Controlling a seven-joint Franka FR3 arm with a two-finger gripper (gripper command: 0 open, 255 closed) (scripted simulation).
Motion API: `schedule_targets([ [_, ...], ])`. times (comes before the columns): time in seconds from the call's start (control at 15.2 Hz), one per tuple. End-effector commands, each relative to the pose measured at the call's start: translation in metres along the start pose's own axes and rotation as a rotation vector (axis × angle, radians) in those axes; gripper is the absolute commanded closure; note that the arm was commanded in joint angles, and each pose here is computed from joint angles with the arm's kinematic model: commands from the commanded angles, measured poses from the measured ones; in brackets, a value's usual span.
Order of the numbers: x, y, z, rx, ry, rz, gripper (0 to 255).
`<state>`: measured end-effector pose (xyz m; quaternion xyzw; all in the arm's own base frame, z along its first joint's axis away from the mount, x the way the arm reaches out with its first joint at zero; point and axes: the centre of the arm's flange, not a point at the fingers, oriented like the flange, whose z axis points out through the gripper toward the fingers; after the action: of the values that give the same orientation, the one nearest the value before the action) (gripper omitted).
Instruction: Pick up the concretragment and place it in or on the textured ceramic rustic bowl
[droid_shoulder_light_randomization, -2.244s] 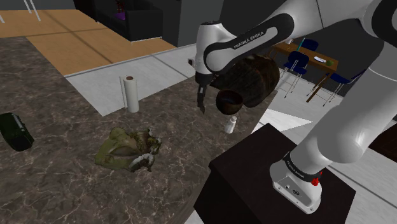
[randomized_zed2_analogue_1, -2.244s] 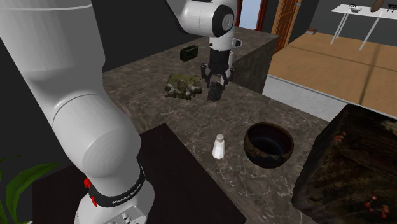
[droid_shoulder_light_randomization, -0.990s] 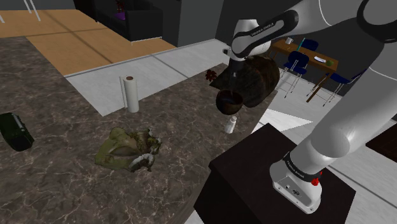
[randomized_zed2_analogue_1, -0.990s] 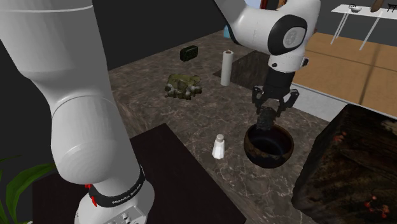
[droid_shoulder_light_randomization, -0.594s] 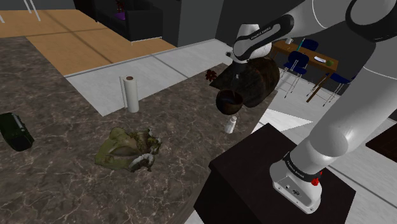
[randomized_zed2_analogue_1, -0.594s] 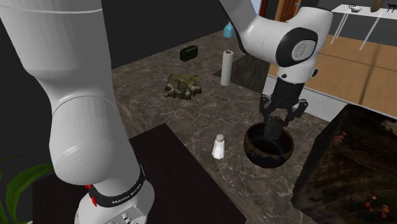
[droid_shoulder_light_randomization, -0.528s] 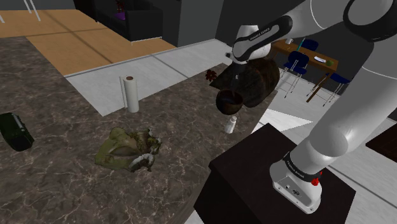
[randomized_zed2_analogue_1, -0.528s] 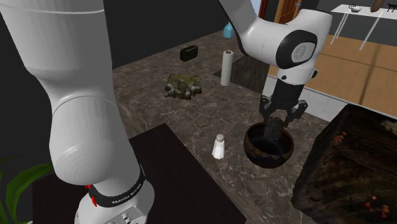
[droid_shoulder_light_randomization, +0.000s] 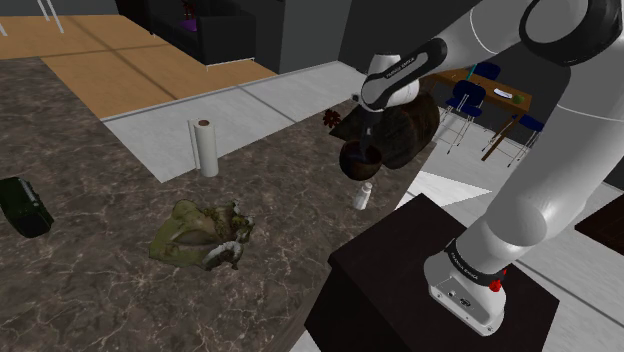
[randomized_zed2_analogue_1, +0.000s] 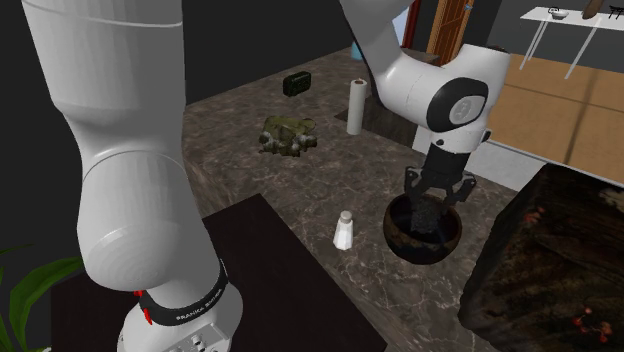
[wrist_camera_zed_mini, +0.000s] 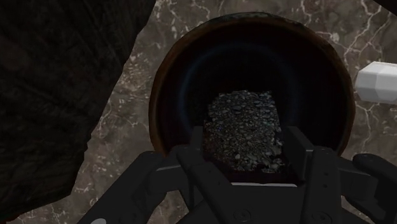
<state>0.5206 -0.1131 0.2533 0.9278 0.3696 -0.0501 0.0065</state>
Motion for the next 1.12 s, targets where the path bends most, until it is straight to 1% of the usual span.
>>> schedule_targets([
  [0.0, 0.002, 0.0, 0.011, 0.0, 0.0, 0.0, 255],
  [0.53, 0.002, 0.0, 0.012, 0.0, 0.0, 0.0, 255],
  [0.59, 0.002, 0.0, 0.012, 0.0, 0.0, 0.0, 0],
  [0.92, 0.002, 0.0, 0.012, 0.0, 0.0, 0.0, 0],
  [1.06, 0.002, 0.0, -0.015, 0.0, 0.0, 0.0, 0],
])
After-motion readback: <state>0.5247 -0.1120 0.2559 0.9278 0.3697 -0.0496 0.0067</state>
